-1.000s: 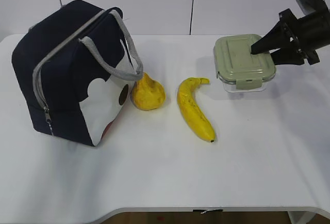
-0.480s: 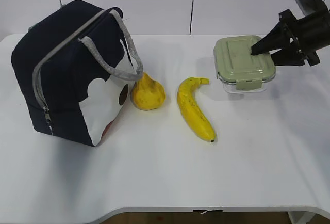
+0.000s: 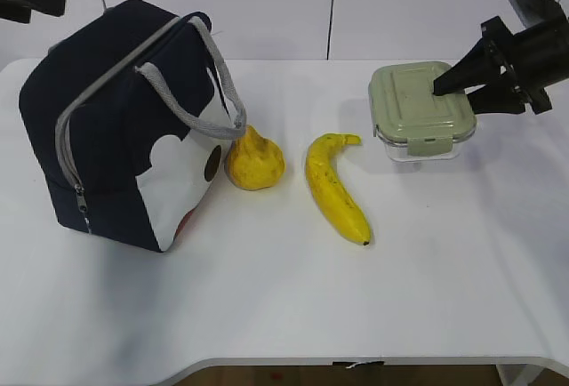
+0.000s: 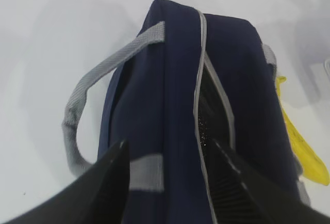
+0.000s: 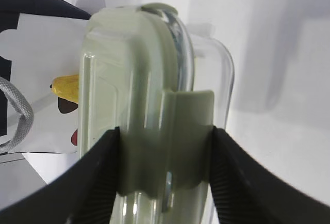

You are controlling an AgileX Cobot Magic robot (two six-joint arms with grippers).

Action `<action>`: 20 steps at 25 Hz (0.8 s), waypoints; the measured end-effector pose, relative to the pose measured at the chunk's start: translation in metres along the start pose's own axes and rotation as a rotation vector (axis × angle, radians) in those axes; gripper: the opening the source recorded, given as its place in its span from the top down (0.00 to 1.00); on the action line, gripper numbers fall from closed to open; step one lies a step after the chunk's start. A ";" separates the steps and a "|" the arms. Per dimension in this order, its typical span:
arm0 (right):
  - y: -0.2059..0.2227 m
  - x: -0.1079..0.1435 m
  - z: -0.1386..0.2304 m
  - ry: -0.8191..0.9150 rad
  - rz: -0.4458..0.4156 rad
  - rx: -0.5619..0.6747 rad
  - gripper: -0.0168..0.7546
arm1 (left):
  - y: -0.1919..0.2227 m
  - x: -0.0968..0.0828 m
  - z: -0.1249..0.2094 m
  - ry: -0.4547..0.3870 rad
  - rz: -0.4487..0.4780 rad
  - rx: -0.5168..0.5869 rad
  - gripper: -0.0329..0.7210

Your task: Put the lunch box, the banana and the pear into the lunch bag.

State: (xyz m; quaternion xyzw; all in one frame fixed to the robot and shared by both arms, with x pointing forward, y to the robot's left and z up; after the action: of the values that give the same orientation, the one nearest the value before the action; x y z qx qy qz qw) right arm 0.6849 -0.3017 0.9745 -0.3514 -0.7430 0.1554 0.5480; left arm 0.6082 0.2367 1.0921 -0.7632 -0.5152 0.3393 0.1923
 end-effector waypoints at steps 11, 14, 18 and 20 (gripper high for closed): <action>0.000 0.000 0.000 0.000 0.000 0.000 0.46 | 0.068 0.020 -0.010 -0.003 0.042 0.121 0.45; 0.000 0.000 0.000 0.000 0.000 0.000 0.46 | 0.079 0.024 -0.004 -0.019 0.047 0.152 0.46; 0.000 0.000 0.000 0.001 0.001 0.000 0.46 | 0.080 0.021 -0.004 -0.042 0.065 0.147 0.71; 0.000 0.000 0.000 0.007 0.001 0.000 0.46 | 0.080 0.020 -0.005 -0.051 0.075 0.142 0.86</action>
State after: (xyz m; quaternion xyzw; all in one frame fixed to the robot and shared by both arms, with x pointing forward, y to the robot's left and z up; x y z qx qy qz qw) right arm 0.6849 -0.3017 0.9745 -0.3520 -0.7410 0.1545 0.5505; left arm 0.6689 0.2237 1.0376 -0.7574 -0.4655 0.4015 0.2200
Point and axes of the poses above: a point on each arm's last joint axis where the gripper is mounted, y pointing out along that axis toward the gripper, x along the wrist's bending axis when the last joint is at zero, z = x × y, the point moved 5 cm from there along y, pointing out along that axis toward the gripper, and after that the axes turned 2 degrees about -y, right-handed, at the moved point
